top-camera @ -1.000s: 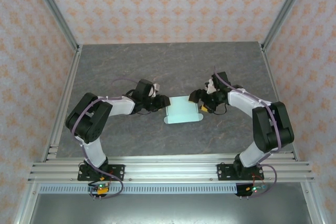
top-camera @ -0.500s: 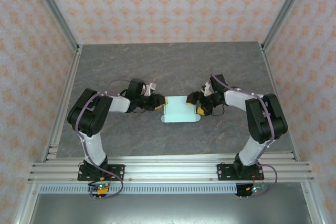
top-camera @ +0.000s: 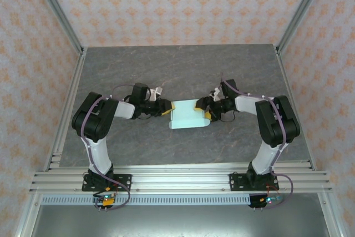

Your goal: Fold the paper box

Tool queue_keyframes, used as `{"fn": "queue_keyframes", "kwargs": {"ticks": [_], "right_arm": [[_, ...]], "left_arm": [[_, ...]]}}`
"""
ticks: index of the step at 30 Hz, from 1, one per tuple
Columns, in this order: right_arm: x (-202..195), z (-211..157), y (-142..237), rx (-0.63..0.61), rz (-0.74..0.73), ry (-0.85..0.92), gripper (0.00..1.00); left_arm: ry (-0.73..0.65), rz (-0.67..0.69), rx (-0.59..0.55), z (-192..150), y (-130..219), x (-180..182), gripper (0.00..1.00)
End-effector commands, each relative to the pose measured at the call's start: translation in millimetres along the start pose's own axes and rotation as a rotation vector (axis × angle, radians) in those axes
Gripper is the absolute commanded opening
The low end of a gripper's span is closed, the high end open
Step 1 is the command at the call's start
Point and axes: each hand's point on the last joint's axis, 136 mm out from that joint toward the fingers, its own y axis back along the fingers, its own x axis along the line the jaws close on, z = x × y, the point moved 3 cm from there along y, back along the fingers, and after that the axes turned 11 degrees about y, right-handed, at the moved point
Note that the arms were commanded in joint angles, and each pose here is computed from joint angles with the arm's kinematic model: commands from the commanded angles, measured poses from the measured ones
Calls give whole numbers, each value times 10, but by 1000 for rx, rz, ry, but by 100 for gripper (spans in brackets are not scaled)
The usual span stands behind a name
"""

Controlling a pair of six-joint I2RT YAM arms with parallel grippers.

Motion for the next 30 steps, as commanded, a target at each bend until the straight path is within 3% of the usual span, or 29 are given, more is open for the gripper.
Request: {"fn": "queue_keyframes", "kwargs": {"ticks": [1, 6, 11, 14, 18, 21, 25, 28, 30], "right_arm": [[153, 40, -7, -19, 77, 20, 61], [120, 71, 38, -50, 23, -93, 47], [118, 77, 23, -55, 33, -224, 43], [144, 90, 47, -48, 26, -284, 43], [136, 79, 50, -19, -1, -355, 43], [114, 71, 39, -4, -7, -392, 43], [71, 50, 47, 20, -8, -428, 43], [42, 19, 70, 33, -21, -440, 43], [30, 4, 71, 41, -29, -443, 43]], "left_arm": [[171, 239, -5, -205, 44, 689, 36], [109, 212, -78, -88, 151, 450, 62], [-57, 182, -279, 136, 405, 63, 80], [-232, 225, -488, 242, 704, -131, 85], [-666, 233, -733, 104, 889, -457, 88], [-1010, 187, -636, -176, 665, -663, 88], [-1391, 137, -472, -554, 455, -640, 86], [-1502, 146, -443, -661, 469, -620, 85], [-1599, 253, -389, -678, 415, -567, 83]]}}
